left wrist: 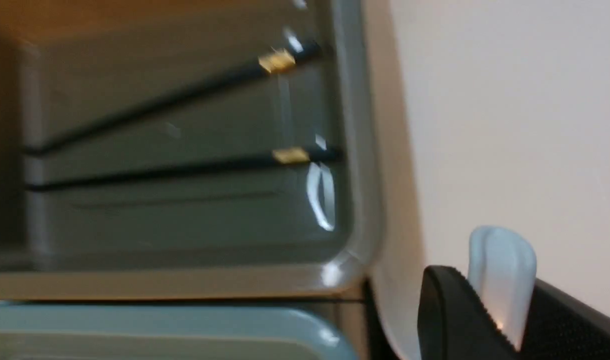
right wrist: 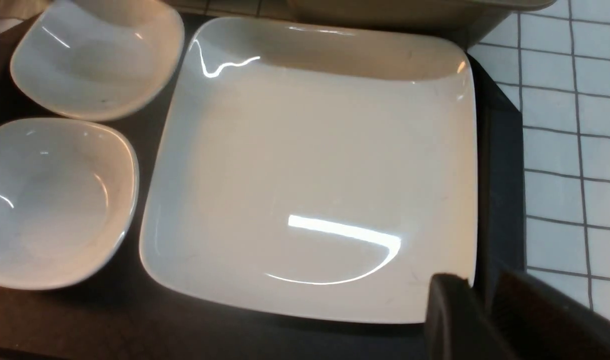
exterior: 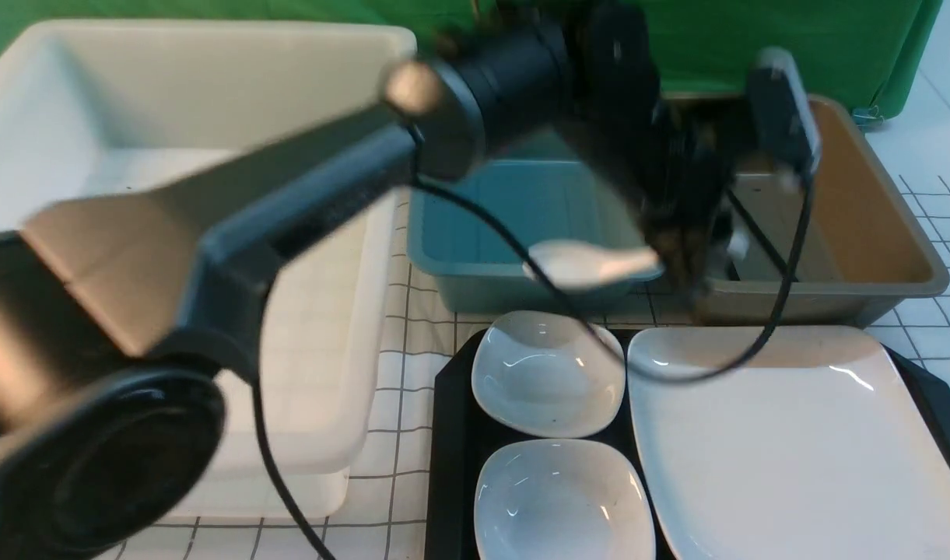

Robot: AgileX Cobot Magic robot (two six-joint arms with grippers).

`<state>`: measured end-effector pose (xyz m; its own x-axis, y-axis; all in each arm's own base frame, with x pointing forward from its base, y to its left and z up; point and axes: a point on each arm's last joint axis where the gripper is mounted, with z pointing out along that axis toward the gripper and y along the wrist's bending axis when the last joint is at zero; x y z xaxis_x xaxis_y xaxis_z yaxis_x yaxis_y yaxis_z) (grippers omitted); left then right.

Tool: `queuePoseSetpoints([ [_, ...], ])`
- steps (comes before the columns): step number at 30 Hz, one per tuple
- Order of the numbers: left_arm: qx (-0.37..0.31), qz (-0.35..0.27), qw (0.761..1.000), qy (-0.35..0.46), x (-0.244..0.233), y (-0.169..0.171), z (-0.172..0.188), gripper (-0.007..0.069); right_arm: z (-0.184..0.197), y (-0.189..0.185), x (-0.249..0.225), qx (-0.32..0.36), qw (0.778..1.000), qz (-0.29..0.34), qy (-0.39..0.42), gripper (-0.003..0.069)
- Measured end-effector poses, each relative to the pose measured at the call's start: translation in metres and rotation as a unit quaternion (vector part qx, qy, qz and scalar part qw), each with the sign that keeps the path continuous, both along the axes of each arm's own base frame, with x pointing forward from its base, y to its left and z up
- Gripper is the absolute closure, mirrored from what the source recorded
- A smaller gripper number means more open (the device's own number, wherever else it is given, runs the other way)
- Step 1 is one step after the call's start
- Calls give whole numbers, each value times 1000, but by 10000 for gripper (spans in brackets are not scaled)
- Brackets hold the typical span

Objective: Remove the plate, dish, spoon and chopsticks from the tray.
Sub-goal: Use the left arm to put the soup spoon into the small storage box in the middle

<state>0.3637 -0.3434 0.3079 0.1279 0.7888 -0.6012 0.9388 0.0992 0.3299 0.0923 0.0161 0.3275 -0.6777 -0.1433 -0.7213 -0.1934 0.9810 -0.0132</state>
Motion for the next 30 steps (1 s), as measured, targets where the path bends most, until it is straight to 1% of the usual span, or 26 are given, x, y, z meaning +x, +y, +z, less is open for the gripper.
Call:
queuePoseSetpoints([
  [1,-35,27,998,-38,0,8,34,545,0,0,0,0,1000,0,0,513],
  [2,-72,61,994,-60,2,14,57,545,0,0,0,0,1000,0,0,512],
  [4,-141,124,979,-77,9,27,84,545,0,0,0,0,1000,0,0,509],
  [5,-189,164,965,-78,16,34,95,545,0,0,0,0,1000,0,0,506],
  [7,-270,233,932,-67,33,50,107,545,0,0,0,0,1000,0,0,503],
  [8,-301,267,914,-51,43,59,106,545,0,0,0,0,1000,0,0,502],
  [10,-334,320,886,-16,62,74,96,545,0,0,0,0,1000,0,0,500],
  [12,-336,367,867,20,84,86,72,545,0,0,0,0,1000,0,0,496],
  [13,-335,372,865,22,86,87,70,545,0,0,0,0,1000,0,0,495],
  [15,-323,425,843,67,111,100,30,541,0,0,0,0,1000,0,0,491],
  [17,-319,445,832,85,120,105,14,533,0,0,0,0,1000,0,0,491],
  [18,-306,460,827,101,129,109,-6,513,0,0,0,0,1000,0,0,488],
  [19,-299,464,827,105,131,111,-12,497,0,0,0,0,1000,0,0,487],
  [20,-291,468,827,113,134,111,-20,464,0,0,0,0,1000,0,0,484],
  [21,-287,470,827,116,135,112,-24,445,0,0,0,0,1000,0,0,484],
  [23,-289,469,826,122,134,110,-26,361,0,0,0,0,1000,0,0,482],
  [27,-283,470,825,137,130,109,-22,225,0,0,0,0,1000,0,0,478],
  [28,-278,470,826,141,129,109,-22,220,0,0,0,0,1000,0,0,478],
  [29,-262,472,827,153,125,110,-20,191,0,0,0,0,1000,0,1,475],
  [30,-252,472,829,160,121,111,-17,179,0,0,0,0,1000,0,1,473],
])
